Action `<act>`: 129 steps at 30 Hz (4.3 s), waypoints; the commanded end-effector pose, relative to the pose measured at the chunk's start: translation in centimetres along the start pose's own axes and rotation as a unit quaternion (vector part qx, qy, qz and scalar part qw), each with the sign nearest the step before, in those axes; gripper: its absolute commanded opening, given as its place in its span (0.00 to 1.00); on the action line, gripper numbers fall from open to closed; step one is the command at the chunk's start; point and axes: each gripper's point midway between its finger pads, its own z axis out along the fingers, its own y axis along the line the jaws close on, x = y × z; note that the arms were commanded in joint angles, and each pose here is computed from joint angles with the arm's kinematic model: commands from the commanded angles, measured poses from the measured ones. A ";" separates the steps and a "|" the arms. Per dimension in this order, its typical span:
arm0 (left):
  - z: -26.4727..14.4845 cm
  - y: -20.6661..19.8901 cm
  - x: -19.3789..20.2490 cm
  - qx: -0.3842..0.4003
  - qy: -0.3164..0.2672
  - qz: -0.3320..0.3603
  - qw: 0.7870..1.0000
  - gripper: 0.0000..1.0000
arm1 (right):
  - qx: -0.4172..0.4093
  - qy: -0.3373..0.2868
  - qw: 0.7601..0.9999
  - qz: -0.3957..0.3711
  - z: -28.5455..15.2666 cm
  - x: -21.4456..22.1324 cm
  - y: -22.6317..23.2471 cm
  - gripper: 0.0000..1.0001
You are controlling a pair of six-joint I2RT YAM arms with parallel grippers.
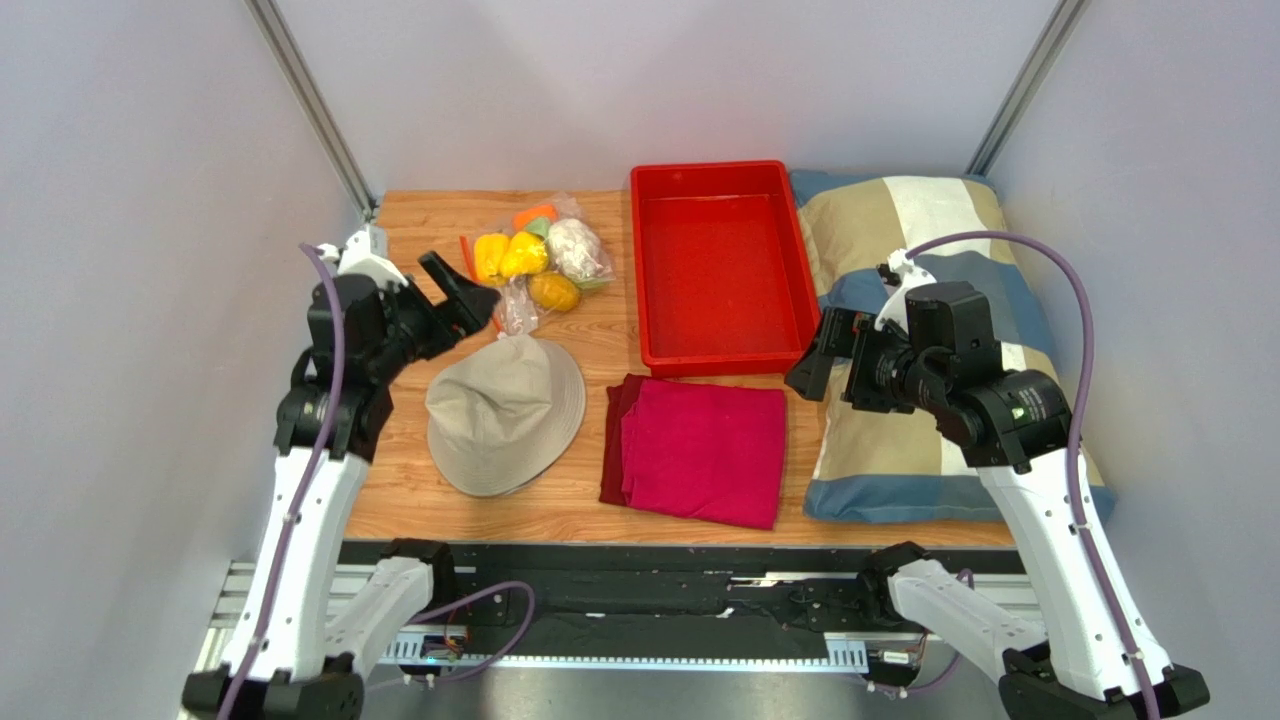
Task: Open the zip-top bag and remove the fake food
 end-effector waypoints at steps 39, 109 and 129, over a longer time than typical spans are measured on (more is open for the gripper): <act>28.2 18.5 6.1 0.072 0.231 -0.291 0.926 0.49 | -0.077 0.069 0.994 -0.022 9.3 -4.9 4.4 1.00; 18.8 -4.6 -5.7 0.030 0.092 -0.314 0.944 0.00 | -0.454 -0.183 0.854 -0.175 29.5 -10.7 24.4 0.00; 17.0 -6.8 -3.4 0.246 0.075 0.443 0.859 0.59 | -0.544 -0.058 0.777 -0.311 29.6 -9.6 23.3 0.00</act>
